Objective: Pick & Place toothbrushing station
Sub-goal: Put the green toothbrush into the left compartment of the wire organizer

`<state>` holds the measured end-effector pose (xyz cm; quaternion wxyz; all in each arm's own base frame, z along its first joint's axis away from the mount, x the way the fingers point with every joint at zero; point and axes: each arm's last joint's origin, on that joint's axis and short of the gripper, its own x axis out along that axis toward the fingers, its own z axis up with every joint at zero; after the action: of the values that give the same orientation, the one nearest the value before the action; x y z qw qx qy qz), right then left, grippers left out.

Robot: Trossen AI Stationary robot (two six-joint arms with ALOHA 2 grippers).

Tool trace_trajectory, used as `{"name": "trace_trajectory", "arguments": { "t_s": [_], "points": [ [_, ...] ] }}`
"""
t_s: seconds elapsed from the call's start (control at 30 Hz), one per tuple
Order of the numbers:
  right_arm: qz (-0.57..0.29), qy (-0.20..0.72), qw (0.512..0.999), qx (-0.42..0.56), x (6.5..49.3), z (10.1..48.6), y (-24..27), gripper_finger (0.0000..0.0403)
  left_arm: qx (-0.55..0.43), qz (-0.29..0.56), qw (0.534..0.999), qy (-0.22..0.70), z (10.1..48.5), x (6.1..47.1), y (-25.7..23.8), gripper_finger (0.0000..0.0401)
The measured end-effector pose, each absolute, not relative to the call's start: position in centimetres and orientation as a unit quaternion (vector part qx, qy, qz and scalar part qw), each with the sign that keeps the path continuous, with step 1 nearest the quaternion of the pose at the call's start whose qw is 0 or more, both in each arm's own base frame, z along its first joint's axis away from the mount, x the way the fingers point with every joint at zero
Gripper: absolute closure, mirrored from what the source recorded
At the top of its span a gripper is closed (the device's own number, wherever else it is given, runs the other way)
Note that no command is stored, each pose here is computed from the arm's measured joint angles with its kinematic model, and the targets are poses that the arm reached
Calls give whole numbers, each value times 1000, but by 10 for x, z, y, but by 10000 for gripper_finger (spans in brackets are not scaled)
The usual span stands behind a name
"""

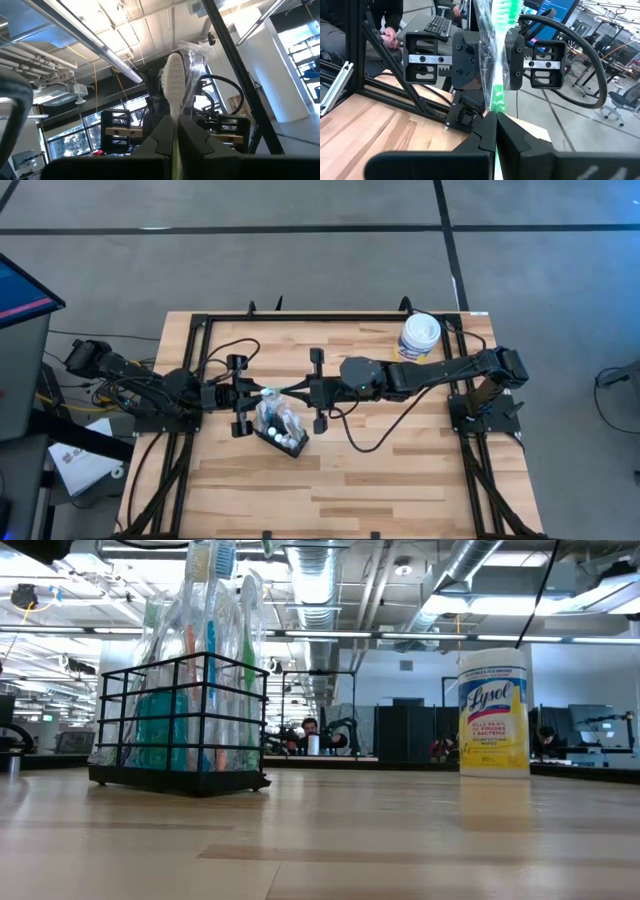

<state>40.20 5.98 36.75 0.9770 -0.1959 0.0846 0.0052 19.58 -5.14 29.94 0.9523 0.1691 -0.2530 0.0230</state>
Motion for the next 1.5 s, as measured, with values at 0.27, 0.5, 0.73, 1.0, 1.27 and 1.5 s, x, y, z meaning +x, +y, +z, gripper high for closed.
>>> {"name": "trace_trajectory", "arguments": {
  "t_s": [0.27,0.5,0.73,1.0,1.27,1.5],
  "points": [
    [6,90,976,-197,402,367,60,403,171,21,953,-249,299,196,-52,400],
    [7,95,976,-197,402,366,60,370,171,20,953,-248,298,196,-52,400],
    [9,106,975,-195,400,364,59,317,164,22,958,-236,302,188,-53,401],
    [8,106,975,-193,400,365,59,304,143,3,969,-200,305,172,-49,400],
    [10,128,974,-185,399,360,59,305,114,-8,978,-175,306,161,-45,400],
    [11,142,974,-175,398,358,59,305,79,-24,987,-137,301,155,-44,400]
  ]
}}
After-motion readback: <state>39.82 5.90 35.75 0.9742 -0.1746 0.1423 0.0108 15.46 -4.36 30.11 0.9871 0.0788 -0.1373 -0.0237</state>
